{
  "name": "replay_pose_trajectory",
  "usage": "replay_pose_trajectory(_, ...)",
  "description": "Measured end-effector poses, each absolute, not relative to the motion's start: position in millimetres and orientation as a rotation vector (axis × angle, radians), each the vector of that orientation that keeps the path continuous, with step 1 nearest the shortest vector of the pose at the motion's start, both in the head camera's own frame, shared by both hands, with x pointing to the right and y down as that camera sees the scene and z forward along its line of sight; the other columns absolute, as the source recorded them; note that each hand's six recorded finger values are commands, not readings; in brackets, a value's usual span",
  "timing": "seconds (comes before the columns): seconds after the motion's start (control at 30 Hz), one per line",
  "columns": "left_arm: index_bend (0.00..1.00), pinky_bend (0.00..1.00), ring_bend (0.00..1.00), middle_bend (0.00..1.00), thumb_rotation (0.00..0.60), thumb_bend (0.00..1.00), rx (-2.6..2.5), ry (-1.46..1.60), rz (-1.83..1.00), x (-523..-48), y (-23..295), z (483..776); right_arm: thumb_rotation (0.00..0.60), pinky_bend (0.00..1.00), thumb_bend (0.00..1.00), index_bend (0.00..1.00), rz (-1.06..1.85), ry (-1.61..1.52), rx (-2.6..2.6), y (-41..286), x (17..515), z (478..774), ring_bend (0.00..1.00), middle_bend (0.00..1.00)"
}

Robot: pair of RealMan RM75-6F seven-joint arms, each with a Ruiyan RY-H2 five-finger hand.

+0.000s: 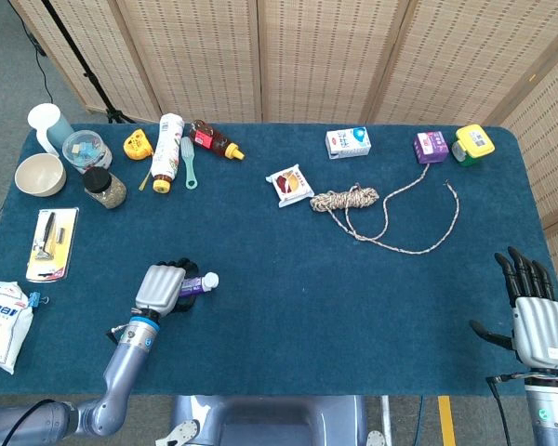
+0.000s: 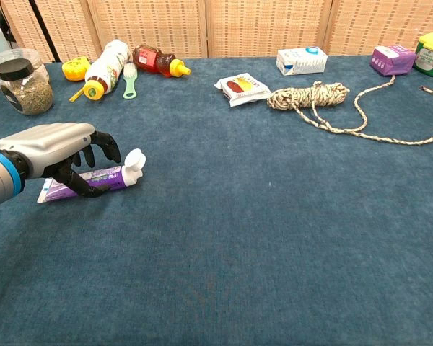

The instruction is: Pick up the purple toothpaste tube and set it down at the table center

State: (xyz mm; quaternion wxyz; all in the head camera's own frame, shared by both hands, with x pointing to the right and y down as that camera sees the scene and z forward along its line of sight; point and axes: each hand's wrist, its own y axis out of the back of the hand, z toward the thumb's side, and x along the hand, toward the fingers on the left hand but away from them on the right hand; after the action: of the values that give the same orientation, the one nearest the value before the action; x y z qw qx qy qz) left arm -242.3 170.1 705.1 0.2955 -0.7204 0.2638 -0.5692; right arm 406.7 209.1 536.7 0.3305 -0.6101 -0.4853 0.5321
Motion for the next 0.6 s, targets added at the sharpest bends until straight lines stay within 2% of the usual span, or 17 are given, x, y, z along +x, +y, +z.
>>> replay_pose_trajectory(0.43,0.33,0.36,0.35,0.28,0.598,0.33,-1.919,0.674,-1.535,-236.5,172.6,711.9,0.6,0.0,0.06,0.0,1.386,-1.307,-1.594,209.8,410.8,534.9,0.0,0.0)
replay_pose_trajectory(0.6,0.36,0.39,0.37,0.31,0.6,0.37,-1.92,0.681,-1.554,-235.6,174.6,715.3,0.6,0.0,0.06,0.0,1.383,-1.333,-1.592,211.4,414.3,531.6,0.0,0.0)
